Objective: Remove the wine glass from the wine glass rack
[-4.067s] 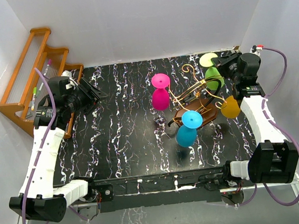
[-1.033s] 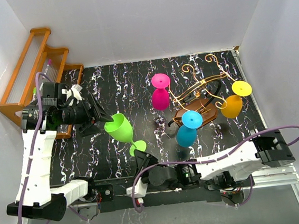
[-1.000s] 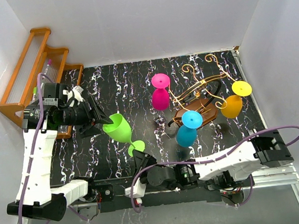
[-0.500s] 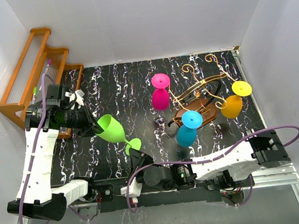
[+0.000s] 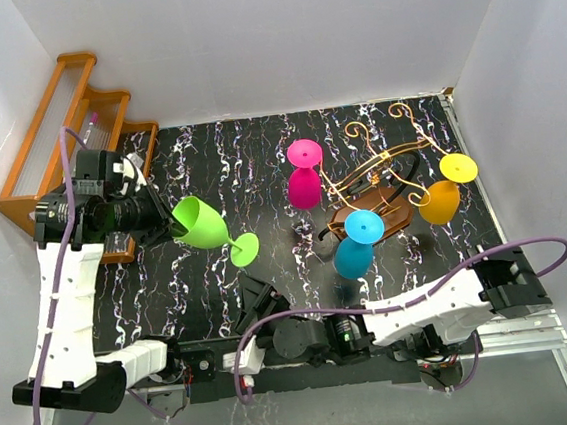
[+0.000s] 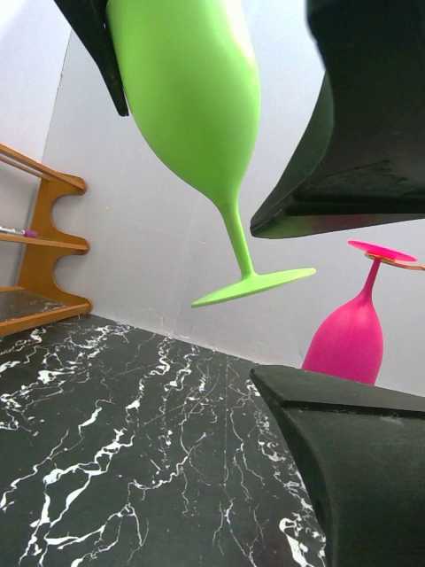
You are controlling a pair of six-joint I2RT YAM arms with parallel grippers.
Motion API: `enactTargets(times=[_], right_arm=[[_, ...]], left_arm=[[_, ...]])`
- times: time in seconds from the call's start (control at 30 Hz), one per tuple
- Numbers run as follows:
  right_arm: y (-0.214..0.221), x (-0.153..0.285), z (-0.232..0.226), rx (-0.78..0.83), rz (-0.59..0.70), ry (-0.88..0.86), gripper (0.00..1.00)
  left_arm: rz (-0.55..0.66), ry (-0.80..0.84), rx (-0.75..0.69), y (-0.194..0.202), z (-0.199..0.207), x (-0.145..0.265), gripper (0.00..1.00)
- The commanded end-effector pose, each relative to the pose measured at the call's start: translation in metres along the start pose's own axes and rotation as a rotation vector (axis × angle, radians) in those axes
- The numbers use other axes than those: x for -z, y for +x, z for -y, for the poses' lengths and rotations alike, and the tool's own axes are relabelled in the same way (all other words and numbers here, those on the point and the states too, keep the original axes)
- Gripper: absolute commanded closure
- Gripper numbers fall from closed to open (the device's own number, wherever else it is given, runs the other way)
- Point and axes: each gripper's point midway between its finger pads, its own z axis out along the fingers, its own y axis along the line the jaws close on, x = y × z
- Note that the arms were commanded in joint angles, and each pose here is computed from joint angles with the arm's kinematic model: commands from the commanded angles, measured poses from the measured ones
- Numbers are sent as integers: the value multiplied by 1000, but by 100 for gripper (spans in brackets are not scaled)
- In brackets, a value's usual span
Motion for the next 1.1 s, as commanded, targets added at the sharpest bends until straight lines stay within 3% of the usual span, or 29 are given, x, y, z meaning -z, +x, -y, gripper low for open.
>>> enactTargets(times=[0.0,0.2,0.5,0.67,0.87,0.93,1.07], right_arm=[[-4,17,-6,-94,-6,-1,39],[-3,32,-11,-220,-47,-31,39],[-5,43,41,-570,-179,-22,43],[-6,49,62,-651,-175,7,44],[4,62,77,-758,-164,51,44],[9,66,81,-783,-169,66,44],[18,75,94,-843,-170,103,44]], left_arm=[[159,-106,19,-39,-12,-6,100],[301,-325,41,-83,-47,-29,100],[562,-694,30,-147,-113,-64,100],[473,-750,35,-147,-132,-112,99],[400,-757,39,-141,-146,-142,95],[378,-765,40,-140,-149,-146,89],[354,-776,37,-141,-147,-140,47]])
